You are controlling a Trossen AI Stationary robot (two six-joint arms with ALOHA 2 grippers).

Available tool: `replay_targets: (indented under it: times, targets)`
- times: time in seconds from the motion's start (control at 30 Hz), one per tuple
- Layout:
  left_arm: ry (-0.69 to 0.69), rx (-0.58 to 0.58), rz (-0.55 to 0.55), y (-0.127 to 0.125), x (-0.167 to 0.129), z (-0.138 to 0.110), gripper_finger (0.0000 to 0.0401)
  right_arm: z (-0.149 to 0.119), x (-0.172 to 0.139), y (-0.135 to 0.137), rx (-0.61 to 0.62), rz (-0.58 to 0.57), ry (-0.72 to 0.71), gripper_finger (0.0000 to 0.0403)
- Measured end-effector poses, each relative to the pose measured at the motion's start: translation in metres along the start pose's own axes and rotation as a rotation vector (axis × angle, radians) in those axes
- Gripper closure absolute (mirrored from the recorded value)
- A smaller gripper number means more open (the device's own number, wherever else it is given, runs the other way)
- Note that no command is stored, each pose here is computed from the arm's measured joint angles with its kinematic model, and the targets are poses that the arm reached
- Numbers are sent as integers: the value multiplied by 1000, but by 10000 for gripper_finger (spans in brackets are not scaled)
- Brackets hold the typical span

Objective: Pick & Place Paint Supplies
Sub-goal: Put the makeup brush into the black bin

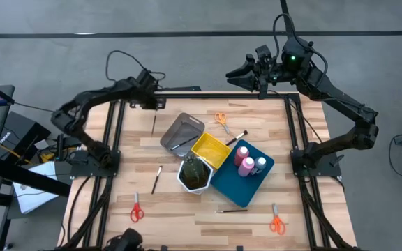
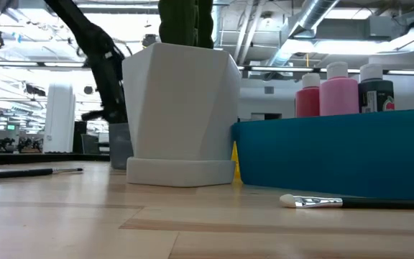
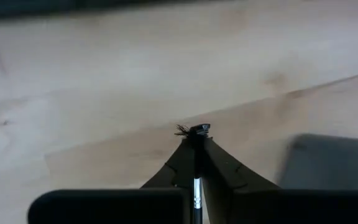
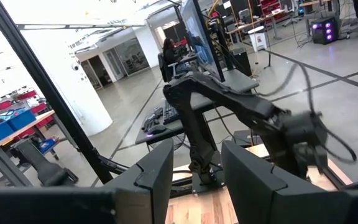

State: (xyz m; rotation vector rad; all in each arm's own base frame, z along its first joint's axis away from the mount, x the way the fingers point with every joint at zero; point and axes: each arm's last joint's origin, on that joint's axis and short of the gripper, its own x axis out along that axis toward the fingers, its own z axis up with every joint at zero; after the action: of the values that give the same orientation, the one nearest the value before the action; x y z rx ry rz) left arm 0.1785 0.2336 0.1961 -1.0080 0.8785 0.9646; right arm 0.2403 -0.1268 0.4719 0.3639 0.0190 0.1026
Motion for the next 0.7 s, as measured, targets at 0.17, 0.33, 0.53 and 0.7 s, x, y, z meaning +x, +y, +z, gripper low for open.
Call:
replay_targets:
  times: [0.17, 0.33, 0.53, 0.7]
  targets:
    - [-101, 29, -146, -8, -42, -3, 398, 0, 0, 0, 0, 0, 0, 271]
    - [-174, 103, -273, -19, -75, -12, 398, 0, 0, 0, -4, 0, 0, 271]
    - [-272, 195, -415, -36, -101, -22, 399, 0, 0, 0, -5, 0, 0, 271]
    - [-305, 257, -488, -51, -108, -28, 399, 0, 0, 0, -5, 0, 0, 271]
